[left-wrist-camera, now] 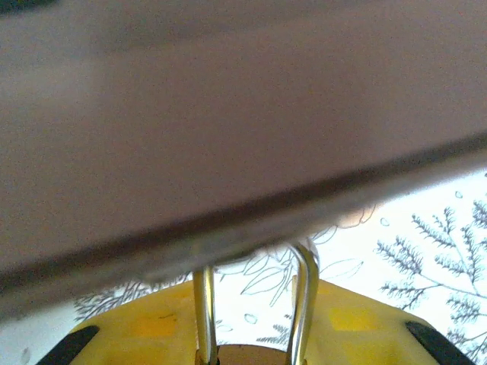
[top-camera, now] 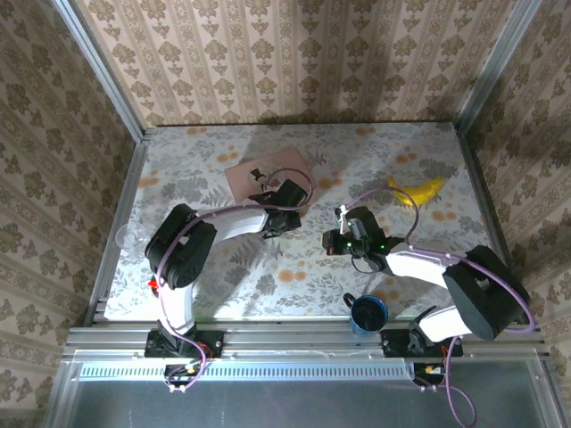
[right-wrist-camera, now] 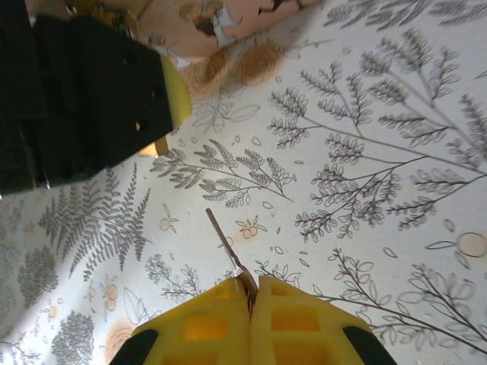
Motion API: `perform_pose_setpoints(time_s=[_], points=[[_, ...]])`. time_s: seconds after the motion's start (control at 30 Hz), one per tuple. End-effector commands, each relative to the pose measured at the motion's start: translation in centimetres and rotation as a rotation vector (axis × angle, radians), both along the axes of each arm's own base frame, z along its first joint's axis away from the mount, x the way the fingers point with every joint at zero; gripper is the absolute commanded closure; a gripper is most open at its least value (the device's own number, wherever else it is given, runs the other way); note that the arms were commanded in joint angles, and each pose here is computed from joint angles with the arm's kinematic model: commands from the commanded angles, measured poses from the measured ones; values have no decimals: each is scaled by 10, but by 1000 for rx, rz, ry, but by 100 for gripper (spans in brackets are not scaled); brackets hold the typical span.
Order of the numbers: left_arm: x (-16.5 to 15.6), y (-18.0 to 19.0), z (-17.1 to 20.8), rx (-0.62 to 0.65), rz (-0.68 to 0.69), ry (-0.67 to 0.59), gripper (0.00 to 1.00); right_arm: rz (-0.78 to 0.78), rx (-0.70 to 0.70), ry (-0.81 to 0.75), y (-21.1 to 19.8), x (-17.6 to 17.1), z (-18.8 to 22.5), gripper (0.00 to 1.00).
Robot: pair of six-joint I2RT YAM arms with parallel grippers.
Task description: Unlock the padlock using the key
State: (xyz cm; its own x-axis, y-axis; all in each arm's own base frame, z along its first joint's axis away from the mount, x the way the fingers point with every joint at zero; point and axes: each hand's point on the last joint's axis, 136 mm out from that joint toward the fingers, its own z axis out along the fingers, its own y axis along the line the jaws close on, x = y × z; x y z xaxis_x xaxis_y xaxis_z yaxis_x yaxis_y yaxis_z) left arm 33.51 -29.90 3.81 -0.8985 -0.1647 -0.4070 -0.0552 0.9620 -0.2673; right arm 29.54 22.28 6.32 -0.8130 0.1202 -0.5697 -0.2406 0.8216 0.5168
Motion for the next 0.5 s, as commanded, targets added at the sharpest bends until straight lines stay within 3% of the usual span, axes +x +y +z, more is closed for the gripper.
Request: perform_pose_setpoints(time_s=[0.0, 0.47], points=[[23, -25, 23, -161, 41, -44, 100, 20, 33, -81, 14, 10, 6, 100], [43, -46, 31, -310, 77, -67, 100, -38, 32, -99, 28, 31, -24, 100]])
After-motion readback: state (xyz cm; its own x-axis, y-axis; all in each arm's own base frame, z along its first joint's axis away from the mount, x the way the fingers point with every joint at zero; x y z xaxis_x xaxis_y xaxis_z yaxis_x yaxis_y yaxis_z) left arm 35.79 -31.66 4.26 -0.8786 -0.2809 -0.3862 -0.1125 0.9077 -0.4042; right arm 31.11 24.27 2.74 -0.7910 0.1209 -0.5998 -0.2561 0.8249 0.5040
